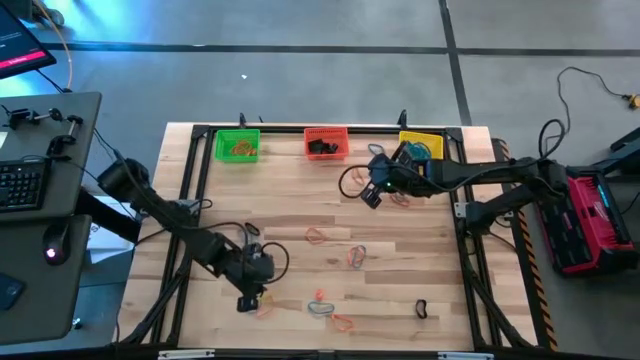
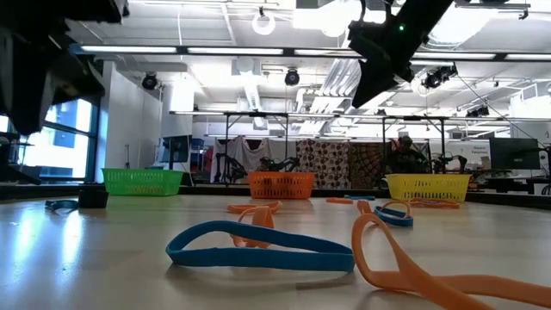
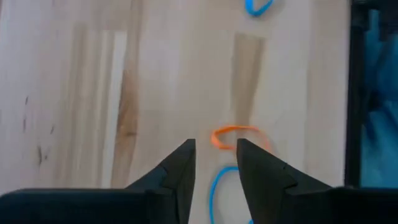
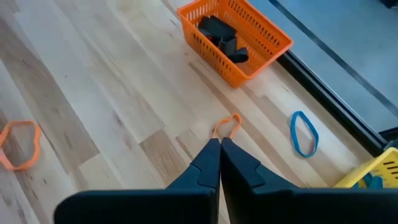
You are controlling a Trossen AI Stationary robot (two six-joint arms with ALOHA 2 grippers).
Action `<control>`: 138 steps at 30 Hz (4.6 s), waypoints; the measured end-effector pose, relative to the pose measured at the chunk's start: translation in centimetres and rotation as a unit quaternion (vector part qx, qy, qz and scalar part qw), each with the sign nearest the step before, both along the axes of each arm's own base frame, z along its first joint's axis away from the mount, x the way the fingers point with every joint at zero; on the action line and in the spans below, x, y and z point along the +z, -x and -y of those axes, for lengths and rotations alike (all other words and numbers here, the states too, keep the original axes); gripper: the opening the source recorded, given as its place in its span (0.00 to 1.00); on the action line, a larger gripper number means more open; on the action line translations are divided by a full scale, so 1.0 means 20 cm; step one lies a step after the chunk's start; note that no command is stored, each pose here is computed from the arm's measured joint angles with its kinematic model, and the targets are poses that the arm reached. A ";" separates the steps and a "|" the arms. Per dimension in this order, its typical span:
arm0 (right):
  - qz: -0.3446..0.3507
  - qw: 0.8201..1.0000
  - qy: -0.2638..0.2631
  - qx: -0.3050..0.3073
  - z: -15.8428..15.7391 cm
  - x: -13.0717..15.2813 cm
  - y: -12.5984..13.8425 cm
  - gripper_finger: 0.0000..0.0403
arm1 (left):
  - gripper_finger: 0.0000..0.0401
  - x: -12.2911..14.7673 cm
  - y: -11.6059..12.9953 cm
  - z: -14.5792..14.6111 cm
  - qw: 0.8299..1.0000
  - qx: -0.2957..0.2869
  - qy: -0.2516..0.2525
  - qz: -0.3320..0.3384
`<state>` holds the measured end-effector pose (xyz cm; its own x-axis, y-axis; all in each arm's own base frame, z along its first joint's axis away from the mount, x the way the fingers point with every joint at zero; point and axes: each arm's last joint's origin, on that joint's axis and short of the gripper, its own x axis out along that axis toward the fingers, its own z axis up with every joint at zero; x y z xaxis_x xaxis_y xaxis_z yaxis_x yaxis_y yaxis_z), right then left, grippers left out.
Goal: Sort rubber bands into baskets
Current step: Put the orange rubber band into the green bin
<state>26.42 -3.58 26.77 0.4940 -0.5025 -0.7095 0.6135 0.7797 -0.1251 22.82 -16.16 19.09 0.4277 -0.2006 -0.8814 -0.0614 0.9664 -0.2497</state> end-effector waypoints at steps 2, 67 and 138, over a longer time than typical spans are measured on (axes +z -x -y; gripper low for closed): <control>-0.001 1.000 0.002 0.004 -0.01 0.00 0.00 0.00 | 0.29 -0.02 -0.01 0.00 1.000 0.008 0.000 -0.006; -0.031 0.997 0.031 0.061 -0.01 0.00 -0.01 0.00 | 0.20 -0.27 -0.08 0.09 0.990 0.037 0.074 -0.113; 0.001 0.999 0.028 0.043 -0.01 0.02 -0.02 0.00 | 0.00 0.15 0.34 -1.98 0.890 0.376 -0.185 -0.181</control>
<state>26.87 -3.41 27.07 0.5385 -0.4969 -0.6805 0.5455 0.8211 -0.1680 15.95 23.48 22.11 -0.0060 0.3550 -0.9348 -0.7369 0.6303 0.2441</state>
